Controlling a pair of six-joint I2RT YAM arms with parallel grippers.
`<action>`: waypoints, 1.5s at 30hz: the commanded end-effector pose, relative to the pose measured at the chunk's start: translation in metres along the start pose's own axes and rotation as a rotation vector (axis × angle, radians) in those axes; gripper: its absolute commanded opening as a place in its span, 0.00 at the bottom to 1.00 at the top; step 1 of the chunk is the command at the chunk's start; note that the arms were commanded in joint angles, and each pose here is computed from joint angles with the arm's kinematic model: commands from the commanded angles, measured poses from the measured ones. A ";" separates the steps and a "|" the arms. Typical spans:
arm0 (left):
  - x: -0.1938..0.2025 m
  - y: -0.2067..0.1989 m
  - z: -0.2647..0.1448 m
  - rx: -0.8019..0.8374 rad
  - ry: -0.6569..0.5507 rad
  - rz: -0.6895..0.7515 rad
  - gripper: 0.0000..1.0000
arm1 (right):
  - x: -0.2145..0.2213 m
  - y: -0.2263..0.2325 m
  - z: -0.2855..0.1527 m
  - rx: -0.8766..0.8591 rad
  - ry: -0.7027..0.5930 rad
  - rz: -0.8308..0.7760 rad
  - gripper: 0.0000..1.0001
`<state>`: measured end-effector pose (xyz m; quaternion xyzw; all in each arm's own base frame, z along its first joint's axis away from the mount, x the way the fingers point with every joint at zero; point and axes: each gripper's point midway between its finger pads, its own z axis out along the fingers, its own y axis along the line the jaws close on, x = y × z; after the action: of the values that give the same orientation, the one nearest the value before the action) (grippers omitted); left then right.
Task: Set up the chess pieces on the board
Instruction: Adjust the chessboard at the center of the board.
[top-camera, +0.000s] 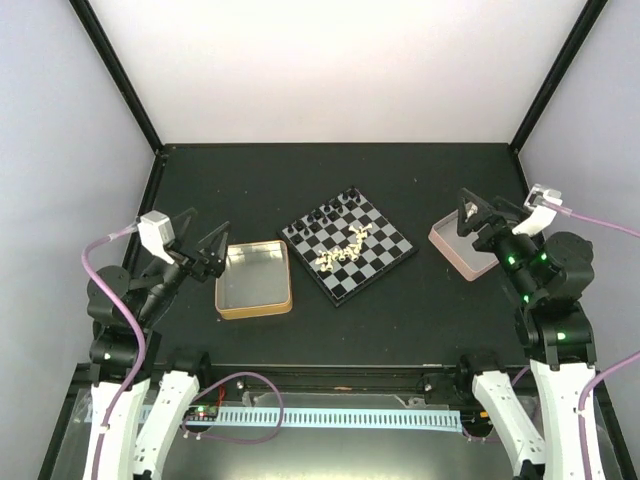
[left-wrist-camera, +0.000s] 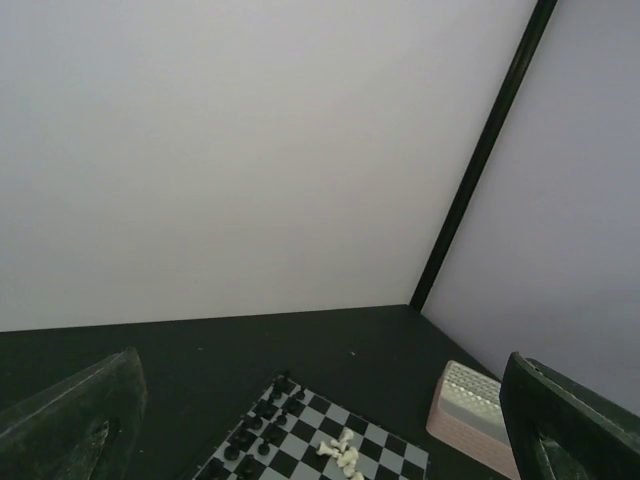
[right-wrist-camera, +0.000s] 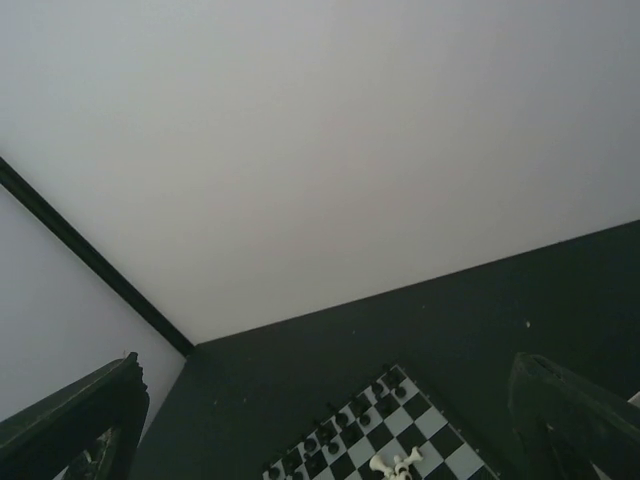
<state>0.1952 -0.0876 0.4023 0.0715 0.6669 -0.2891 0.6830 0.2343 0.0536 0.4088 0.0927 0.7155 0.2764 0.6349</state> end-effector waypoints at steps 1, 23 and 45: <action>-0.003 -0.012 0.009 0.108 -0.017 -0.034 0.99 | 0.011 0.002 0.015 -0.060 0.042 0.044 0.99; 0.186 -0.025 0.108 0.148 0.670 -0.420 0.96 | 0.199 -0.094 0.107 0.148 0.651 0.080 0.83; 0.362 -0.038 0.111 -0.173 1.091 -0.518 0.53 | 0.307 -0.176 0.196 0.427 0.951 -0.034 0.56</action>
<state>0.2434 -0.2715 0.0772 0.0035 0.9396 -0.3099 0.1451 0.3955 0.1116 0.0552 0.0796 0.9645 0.1387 0.2103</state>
